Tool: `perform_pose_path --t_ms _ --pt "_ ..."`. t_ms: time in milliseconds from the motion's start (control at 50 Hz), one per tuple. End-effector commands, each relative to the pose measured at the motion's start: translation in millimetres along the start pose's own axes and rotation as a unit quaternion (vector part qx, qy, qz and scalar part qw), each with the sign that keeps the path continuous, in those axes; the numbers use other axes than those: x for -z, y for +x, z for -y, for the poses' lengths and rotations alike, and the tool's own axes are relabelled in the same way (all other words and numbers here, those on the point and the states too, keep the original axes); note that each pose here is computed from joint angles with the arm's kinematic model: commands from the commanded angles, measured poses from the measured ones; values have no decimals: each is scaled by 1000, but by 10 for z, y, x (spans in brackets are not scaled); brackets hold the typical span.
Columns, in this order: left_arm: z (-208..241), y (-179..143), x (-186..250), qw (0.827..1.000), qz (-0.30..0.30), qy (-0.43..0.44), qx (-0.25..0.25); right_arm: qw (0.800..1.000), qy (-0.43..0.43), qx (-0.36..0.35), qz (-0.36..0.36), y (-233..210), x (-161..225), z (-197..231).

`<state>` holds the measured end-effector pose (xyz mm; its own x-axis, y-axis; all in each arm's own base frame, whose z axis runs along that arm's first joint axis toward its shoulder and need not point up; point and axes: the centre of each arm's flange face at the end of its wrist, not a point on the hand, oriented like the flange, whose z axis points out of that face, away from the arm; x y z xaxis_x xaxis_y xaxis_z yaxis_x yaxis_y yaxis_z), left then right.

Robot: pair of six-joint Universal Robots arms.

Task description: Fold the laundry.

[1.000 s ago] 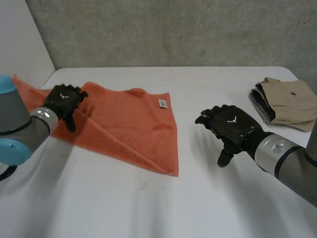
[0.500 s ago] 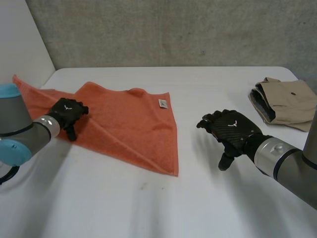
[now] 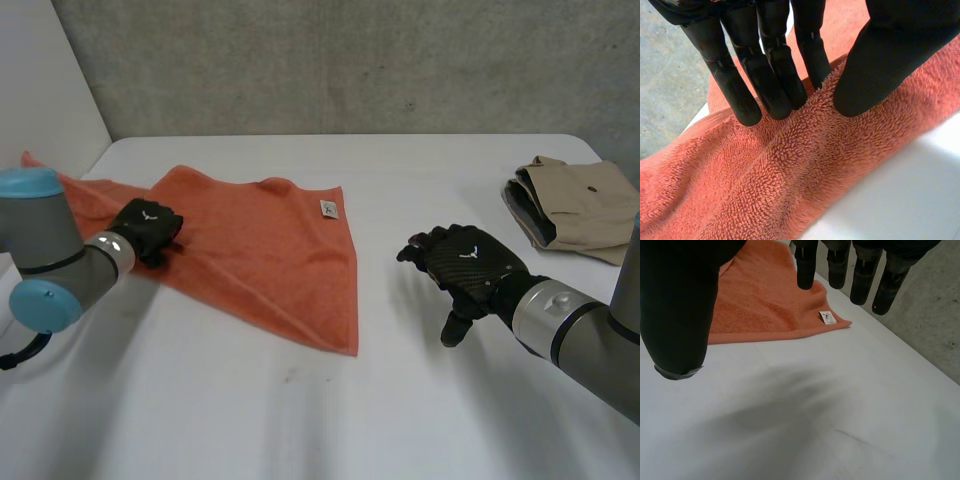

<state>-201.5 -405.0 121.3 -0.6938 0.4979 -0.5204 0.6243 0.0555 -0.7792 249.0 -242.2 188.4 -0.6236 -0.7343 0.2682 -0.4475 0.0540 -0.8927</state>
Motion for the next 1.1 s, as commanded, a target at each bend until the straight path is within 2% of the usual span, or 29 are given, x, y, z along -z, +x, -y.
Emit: perform_pose_path --t_ms 20,100,180,280,380,520,560,620,740,780,860,880,960,1020,1100 --pt "365 254 209 1000 -5 17 17 1000 2 3 -6 29 -6 25" --pt "786 407 458 995 -21 63 80 1000 4 3 -15 82 -14 41" --pt "1218 633 791 983 -55 112 138 998 -3 -6 -66 349 -12 33" --pt "1660 1072 1295 958 -128 163 200 992 -7 -36 -118 581 -9 45" --pt "1771 1519 1542 941 -196 168 220 989 -8 -49 -137 682 -2 41" --pt "1563 2168 1591 936 -264 124 199 988 -12 -53 -146 747 7 12" --pt "1567 2207 1639 935 -268 125 197 988 -12 -54 -147 761 9 7" --pt "1651 2110 1673 936 -253 139 202 988 -10 -54 -146 774 12 14" --pt "1705 1261 1527 954 -124 155 225 988 -11 -53 -144 759 12 28" --pt "1667 1088 1486 958 -98 153 223 988 -13 -54 -142 748 14 24" --pt "1538 827 1389 972 -56 138 183 990 -31 -63 -126 659 43 14" --pt "1444 738 1337 979 -41 123 158 991 -42 -66 -113 591 60 14" --pt "1188 598 1236 992 -21 84 97 992 -62 -74 -81 433 93 25" --pt "1065 652 1140 995 -35 71 59 993 -67 -74 -65 332 102 23" --pt "891 759 939 995 -63 53 51 994 -70 -70 -49 205 97 19"
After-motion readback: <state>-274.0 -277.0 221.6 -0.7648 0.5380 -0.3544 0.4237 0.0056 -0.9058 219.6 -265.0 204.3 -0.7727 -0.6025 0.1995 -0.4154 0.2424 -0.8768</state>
